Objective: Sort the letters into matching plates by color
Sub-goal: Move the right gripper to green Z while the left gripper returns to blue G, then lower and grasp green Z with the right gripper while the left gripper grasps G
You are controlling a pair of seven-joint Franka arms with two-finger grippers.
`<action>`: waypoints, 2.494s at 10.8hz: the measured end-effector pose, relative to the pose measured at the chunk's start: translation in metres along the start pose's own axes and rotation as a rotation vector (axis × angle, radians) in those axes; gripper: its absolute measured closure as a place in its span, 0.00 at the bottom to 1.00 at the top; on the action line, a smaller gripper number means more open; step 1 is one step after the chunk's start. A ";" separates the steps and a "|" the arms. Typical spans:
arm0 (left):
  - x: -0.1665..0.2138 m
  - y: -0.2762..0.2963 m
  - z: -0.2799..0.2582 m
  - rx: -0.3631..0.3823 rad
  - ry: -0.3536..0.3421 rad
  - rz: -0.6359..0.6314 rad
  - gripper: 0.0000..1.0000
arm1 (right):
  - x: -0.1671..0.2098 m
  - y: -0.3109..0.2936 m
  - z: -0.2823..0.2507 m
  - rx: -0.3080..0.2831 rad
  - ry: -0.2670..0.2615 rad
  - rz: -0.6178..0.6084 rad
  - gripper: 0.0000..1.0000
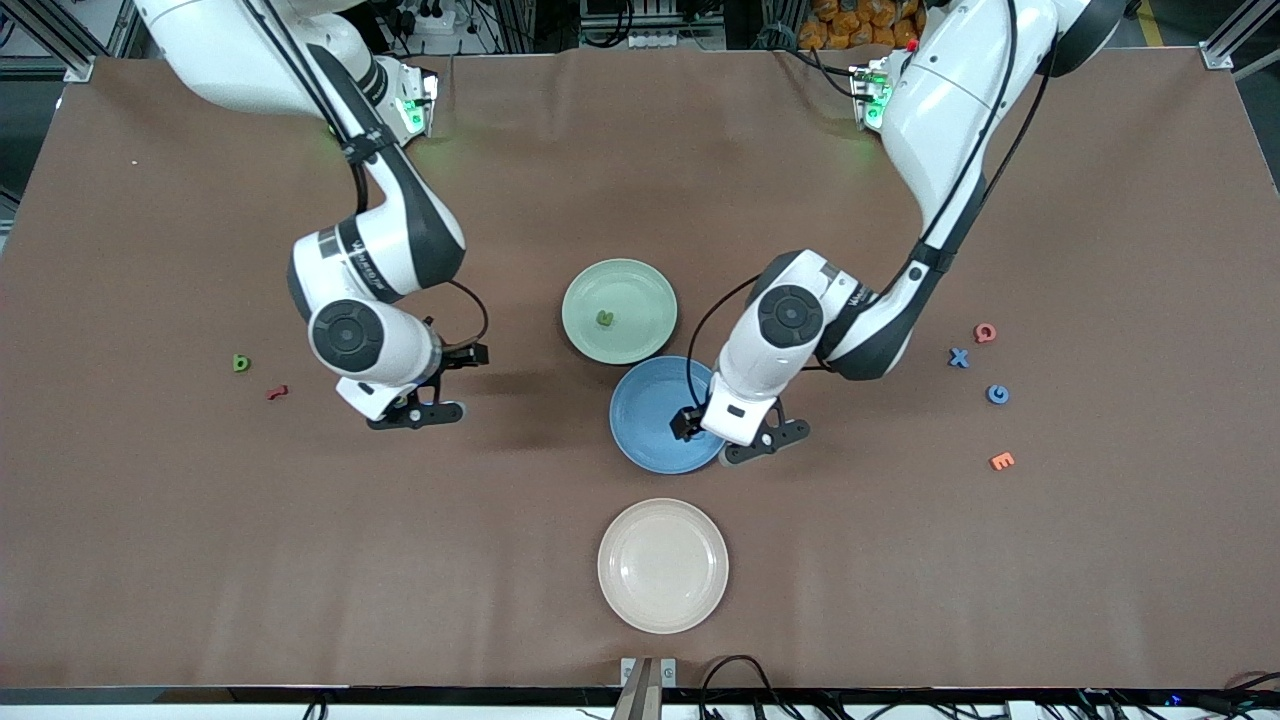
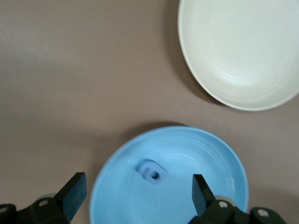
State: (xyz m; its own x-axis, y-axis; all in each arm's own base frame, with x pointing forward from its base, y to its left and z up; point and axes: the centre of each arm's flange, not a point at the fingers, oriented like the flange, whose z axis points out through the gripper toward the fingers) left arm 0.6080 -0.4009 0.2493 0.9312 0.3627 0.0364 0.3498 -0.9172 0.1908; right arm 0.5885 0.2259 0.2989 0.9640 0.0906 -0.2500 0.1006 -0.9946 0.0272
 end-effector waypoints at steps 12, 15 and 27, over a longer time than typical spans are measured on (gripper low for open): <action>0.097 -0.197 -0.046 0.194 -0.089 0.114 0.00 | -0.022 0.113 0.043 0.015 0.274 -0.143 0.00; 0.106 -0.261 -0.056 0.228 -0.112 0.091 0.00 | -0.027 0.120 0.056 0.013 0.284 -0.157 0.06; 0.119 -0.462 -0.039 0.199 0.045 -0.098 0.00 | 0.001 0.123 0.110 0.017 0.268 -0.193 0.30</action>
State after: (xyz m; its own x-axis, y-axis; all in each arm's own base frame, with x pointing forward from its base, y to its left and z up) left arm 0.5533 0.0727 0.2033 0.8877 0.4548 0.0714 0.4560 -0.8900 -0.0012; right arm 0.5748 0.0979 0.1960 0.9582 0.2857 0.0150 0.2859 -0.9582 -0.0130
